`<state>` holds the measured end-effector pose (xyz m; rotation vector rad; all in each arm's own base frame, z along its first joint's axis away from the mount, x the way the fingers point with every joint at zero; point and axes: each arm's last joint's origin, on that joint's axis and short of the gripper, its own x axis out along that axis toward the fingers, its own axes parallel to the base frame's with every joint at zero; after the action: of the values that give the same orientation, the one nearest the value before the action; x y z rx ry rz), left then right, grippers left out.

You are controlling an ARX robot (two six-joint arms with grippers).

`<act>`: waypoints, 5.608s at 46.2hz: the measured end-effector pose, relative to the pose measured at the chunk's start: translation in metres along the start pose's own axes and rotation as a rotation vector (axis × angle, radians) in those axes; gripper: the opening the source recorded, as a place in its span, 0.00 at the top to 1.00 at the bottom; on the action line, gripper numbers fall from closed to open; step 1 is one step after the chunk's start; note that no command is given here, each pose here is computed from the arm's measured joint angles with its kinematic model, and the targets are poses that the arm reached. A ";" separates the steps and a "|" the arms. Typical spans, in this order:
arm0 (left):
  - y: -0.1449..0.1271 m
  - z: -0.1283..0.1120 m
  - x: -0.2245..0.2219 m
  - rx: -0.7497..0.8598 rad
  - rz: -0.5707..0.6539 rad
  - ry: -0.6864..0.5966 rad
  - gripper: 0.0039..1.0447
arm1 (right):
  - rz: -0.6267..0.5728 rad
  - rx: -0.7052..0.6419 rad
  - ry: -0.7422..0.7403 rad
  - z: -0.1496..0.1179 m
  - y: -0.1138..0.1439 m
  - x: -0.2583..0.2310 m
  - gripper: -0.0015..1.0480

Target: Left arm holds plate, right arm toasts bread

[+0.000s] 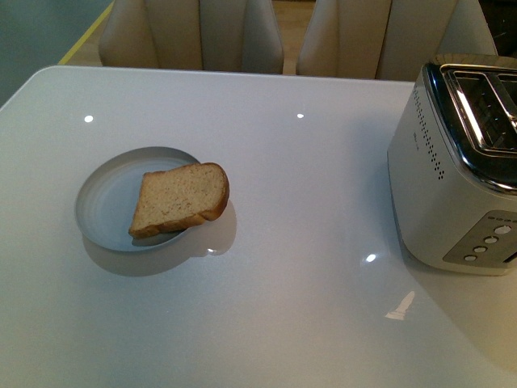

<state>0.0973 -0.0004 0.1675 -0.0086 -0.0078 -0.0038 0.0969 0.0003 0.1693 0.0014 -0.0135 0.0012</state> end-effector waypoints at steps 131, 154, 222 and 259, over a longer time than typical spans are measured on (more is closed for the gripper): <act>-0.012 -0.199 0.264 -0.270 0.109 1.090 0.86 | 0.000 0.000 0.000 0.000 0.000 0.000 0.09; -0.005 -0.151 0.235 -0.469 0.100 1.047 0.97 | 0.000 0.000 0.000 0.000 0.000 0.000 0.09; -0.152 0.043 0.184 -0.741 -0.179 0.929 0.97 | 0.000 0.000 0.000 0.000 0.000 0.000 0.09; -0.155 0.043 0.183 -0.743 -0.179 0.930 0.97 | 0.000 0.000 0.000 0.000 0.000 0.000 0.09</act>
<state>0.2791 -0.1554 0.2136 -0.7485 0.9235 -0.1888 0.0969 0.0003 0.1693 0.0014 -0.0132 0.0015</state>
